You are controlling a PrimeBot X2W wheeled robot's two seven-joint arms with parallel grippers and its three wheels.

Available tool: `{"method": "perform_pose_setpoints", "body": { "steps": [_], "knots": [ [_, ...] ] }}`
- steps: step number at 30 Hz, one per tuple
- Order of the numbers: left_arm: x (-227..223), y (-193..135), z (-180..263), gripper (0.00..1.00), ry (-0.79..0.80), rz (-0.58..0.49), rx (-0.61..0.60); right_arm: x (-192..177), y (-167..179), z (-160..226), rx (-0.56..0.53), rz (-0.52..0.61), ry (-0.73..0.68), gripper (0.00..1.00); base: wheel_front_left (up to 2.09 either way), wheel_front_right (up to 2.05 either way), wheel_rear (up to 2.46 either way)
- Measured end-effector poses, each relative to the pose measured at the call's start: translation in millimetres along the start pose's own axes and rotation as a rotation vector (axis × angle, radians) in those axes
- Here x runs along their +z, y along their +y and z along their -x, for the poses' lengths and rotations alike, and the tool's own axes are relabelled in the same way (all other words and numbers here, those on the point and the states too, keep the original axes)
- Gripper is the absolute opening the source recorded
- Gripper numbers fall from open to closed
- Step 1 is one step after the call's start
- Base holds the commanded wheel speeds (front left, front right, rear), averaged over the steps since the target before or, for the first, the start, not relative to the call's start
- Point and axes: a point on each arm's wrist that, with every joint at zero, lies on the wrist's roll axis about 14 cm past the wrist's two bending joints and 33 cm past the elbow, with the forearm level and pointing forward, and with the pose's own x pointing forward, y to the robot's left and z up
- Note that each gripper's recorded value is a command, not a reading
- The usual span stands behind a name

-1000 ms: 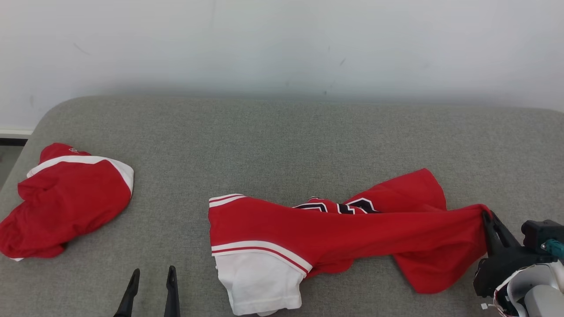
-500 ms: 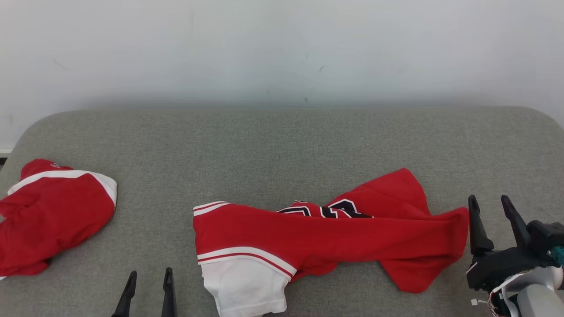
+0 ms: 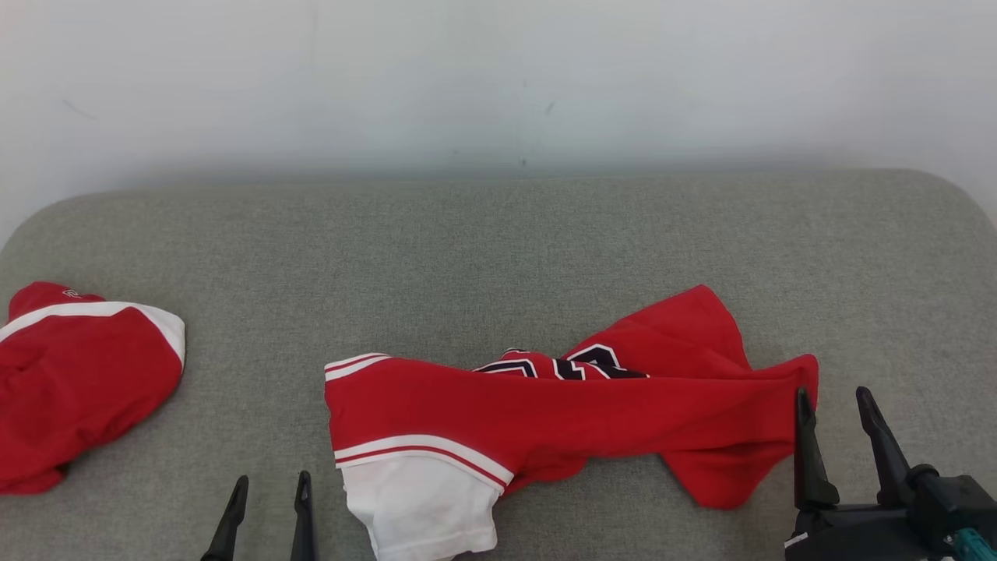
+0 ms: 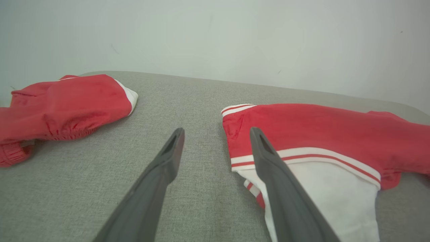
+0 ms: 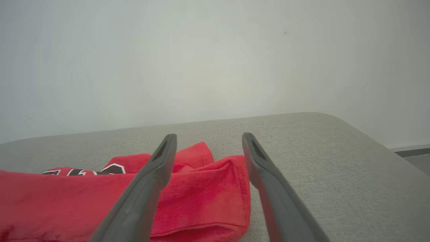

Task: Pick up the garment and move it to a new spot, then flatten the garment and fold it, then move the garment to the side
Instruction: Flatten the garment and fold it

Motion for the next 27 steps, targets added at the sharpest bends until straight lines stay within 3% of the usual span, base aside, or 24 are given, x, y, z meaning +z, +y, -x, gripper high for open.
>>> {"method": "perform_pose_setpoints", "body": {
  "steps": [19,27],
  "knots": [
    [-59,-67,22,1.00,0.194,0.047,-0.221,-12,22,9,0.017,-0.034,0.028,1.00,0.00,0.00,0.00],
    [-82,-67,37,1.00,0.274,0.073,-0.213,-11,24,12,0.021,-0.037,0.027,1.00,0.00,0.00,0.00]
  ]
}}
